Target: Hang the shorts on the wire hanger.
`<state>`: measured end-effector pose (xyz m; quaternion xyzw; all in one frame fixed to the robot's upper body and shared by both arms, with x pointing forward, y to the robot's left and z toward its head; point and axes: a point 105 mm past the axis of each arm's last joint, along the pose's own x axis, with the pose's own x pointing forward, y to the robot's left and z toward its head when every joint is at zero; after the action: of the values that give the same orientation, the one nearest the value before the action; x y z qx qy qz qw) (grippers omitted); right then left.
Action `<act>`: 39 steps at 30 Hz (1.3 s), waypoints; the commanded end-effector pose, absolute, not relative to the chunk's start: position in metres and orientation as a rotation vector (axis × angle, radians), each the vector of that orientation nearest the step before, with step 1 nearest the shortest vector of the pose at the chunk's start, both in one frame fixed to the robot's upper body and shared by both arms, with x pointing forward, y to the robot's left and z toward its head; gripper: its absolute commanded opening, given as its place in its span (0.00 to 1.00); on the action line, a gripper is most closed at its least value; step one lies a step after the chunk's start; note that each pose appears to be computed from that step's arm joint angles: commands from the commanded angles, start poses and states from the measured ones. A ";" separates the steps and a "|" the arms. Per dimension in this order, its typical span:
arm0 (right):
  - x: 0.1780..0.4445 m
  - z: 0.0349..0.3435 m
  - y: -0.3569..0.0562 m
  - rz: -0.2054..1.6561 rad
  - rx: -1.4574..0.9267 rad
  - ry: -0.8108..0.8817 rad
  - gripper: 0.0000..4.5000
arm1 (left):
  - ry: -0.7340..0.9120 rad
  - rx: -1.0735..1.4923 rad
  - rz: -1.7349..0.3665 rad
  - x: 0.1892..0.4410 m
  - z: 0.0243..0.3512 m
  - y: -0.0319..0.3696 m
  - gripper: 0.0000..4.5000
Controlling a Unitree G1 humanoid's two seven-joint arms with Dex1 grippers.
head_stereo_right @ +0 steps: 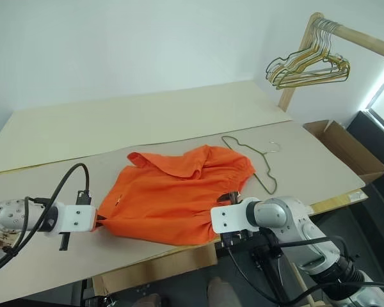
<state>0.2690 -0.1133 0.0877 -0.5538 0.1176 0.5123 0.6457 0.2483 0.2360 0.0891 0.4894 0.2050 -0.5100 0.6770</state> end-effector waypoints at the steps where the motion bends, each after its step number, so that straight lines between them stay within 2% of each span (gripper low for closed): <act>1: 0.275 0.102 -0.113 1.119 -1.270 0.228 0.99 | 0.429 1.117 -1.127 0.250 0.103 0.237 0.00; 4: 0.275 0.102 -0.115 1.121 -1.280 0.234 0.99 | 0.431 1.115 -1.126 0.249 0.104 0.238 0.00; 7: 0.275 0.097 -0.116 1.128 -1.288 0.240 0.87 | 0.434 1.112 -1.127 0.248 0.104 0.238 0.00; 15: 0.280 0.094 -0.118 1.123 -1.315 0.219 0.25 | 0.434 1.113 -1.127 0.249 0.103 0.239 0.00; 18: 0.282 0.099 -0.120 1.116 -1.320 0.207 0.03 | 0.429 1.112 -1.128 0.250 0.105 0.238 0.00; 19: 0.283 0.101 -0.121 1.114 -1.320 0.204 0.00 | 0.426 1.110 -1.131 0.251 0.106 0.238 0.00; 23: 0.284 0.111 -0.126 1.124 -1.323 0.132 0.00 | 0.433 1.062 -1.201 0.242 0.110 0.234 0.00; 29: 0.251 0.119 -0.144 1.356 -1.273 0.081 0.00 | 0.533 0.966 -1.423 0.198 0.116 0.232 0.00; 31: 0.251 0.122 -0.148 1.357 -1.254 0.066 0.00 | 0.541 0.961 -1.426 0.194 0.119 0.234 0.00; 35: 0.281 0.142 -0.143 1.220 -1.199 -0.029 0.00 | 0.436 0.960 -1.306 0.215 0.132 0.232 0.00; 39: 0.336 0.180 -0.128 0.973 -1.147 -0.162 0.00 | 0.223 0.931 -1.059 0.271 0.167 0.230 0.00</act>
<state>0.3165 -0.1268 0.1550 -0.5115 -0.0426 0.4960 0.7004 0.2515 0.2266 0.1504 0.4239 0.1328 -0.5290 0.7231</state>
